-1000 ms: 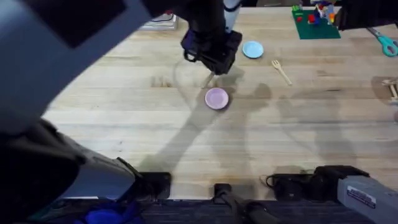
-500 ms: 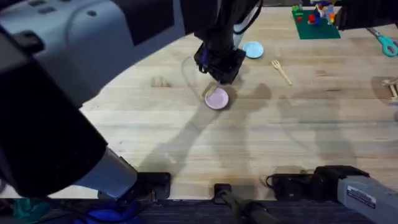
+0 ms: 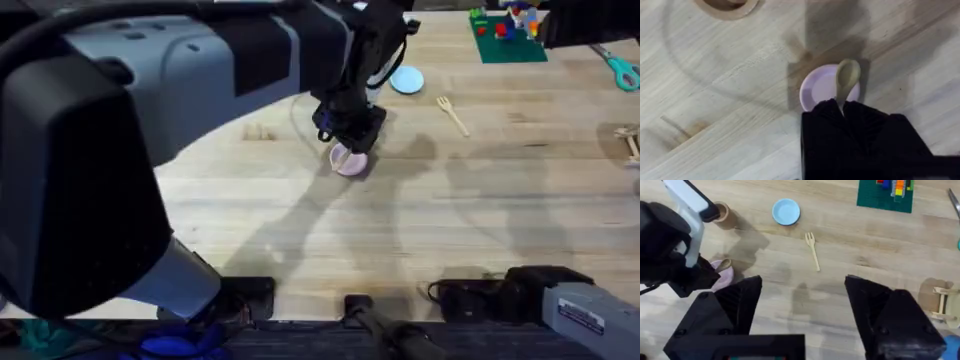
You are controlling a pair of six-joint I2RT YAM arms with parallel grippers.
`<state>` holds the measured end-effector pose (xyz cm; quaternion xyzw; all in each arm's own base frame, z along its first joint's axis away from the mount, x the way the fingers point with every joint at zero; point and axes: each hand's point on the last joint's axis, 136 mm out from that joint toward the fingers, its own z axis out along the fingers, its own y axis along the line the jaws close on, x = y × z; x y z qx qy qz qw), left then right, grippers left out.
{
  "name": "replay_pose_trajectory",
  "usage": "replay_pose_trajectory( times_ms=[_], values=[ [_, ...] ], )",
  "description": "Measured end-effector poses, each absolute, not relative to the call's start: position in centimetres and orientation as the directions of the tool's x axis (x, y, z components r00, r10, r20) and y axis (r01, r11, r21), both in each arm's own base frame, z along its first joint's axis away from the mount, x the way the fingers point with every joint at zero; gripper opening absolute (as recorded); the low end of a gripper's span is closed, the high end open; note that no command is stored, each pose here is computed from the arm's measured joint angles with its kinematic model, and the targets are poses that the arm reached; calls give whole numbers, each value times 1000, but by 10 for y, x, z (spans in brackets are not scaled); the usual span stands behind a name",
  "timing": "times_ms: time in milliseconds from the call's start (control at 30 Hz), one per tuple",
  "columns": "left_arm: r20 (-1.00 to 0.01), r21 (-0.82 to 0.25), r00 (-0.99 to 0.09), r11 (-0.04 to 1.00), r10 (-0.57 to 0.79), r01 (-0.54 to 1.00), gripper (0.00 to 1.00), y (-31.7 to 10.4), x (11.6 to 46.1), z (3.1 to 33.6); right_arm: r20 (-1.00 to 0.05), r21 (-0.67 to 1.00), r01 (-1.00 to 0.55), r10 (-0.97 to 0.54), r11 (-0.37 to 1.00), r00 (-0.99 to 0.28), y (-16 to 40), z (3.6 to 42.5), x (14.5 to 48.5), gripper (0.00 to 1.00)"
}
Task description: Pick up a utensil and set it on the pink plate, then put the other utensil in the container.
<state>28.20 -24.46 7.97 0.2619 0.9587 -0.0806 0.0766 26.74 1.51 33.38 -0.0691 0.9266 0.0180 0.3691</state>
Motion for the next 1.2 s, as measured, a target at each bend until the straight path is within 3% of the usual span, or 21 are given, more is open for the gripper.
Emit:
replay_pose_trajectory(
  times_ms=[600,800,1200],
  values=[
    [-122,-132,-859,850,497,510,46,-244,274,49,-687,-18,-141,-115,990,-718,15,334,267,996],
    [-122,-132,-859,850,497,510,204,-244,274,49,-687,-18,-141,-115,990,-718,15,334,267,996],
    [-121,-132,-859,850,497,510,273,-244,274,49,-686,-18,-141,-115,990,-718,15,334,267,996]
  ],
)
